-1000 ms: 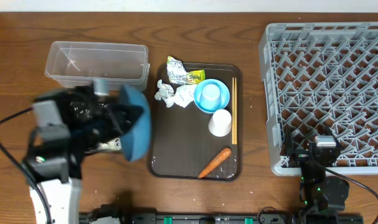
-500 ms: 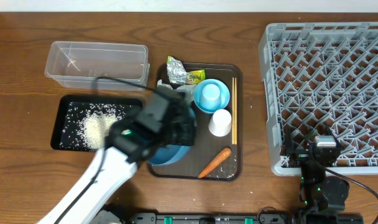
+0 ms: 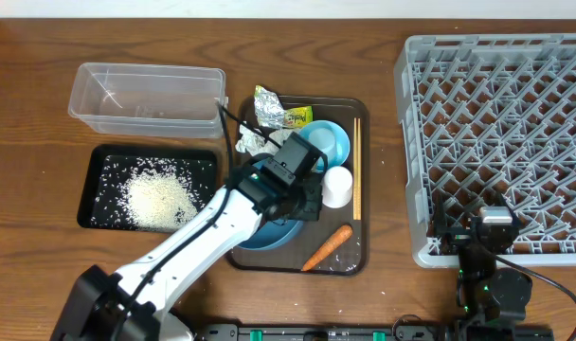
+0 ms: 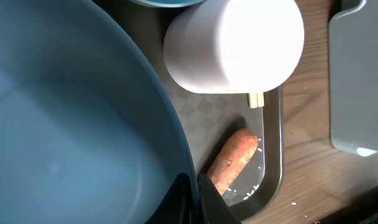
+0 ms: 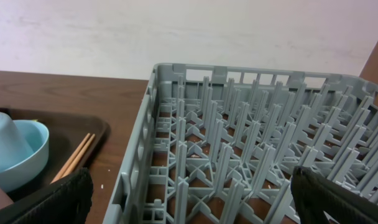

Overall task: Sort waste into correct bins and load items into the dishwasher rack
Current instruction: 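Carry the blue plate back and set it on the brown tray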

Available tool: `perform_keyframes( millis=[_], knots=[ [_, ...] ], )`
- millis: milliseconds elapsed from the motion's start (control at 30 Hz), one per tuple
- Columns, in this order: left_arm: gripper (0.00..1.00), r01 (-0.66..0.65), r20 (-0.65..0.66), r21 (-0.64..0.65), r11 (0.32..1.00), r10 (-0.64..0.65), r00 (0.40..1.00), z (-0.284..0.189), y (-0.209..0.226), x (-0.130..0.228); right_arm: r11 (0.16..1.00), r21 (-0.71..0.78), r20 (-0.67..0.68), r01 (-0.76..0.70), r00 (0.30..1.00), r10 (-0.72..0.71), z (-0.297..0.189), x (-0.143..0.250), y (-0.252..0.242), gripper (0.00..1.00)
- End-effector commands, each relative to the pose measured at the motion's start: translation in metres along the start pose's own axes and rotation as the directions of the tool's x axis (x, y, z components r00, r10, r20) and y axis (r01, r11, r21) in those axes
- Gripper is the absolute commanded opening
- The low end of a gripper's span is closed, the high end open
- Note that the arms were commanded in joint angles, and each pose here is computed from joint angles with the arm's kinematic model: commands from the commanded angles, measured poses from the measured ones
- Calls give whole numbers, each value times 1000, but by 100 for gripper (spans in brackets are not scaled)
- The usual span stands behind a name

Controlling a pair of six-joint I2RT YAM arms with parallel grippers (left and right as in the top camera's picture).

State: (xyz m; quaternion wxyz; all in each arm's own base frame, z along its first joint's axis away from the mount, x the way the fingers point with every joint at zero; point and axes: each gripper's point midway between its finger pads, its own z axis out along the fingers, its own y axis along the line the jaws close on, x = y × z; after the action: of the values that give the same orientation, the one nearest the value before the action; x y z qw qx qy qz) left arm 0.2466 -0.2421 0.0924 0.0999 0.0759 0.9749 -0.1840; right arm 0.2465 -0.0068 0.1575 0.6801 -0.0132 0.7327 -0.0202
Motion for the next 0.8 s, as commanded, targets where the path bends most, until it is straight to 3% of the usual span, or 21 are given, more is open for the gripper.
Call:
perform_keyframes(
  millis=[0,100,167,533,767],
  knots=[
    [14,34,-11,-38,999,-35,999,8,8,0,1000,-2,0,-13,1000,14,0,1,0,99],
    [46,35,-2,-27,999,-35,999,9,6,-3,1000,-2,0,-13,1000,13,0,1,0,99],
    [56,33,5,-14,999,-33,999,6,3,-5,1000,-3,0,-13,1000,13,0,1,0,99],
    [59,-7,63,54,998,4,998,-25,-17,-17,1000,-2,0,-13,1000,14,0,1,0,99],
    [59,-169,83,48,985,164,983,-65,-16,-1,1000,-2,0,-13,1000,13,0,1,0,99]
  ],
)
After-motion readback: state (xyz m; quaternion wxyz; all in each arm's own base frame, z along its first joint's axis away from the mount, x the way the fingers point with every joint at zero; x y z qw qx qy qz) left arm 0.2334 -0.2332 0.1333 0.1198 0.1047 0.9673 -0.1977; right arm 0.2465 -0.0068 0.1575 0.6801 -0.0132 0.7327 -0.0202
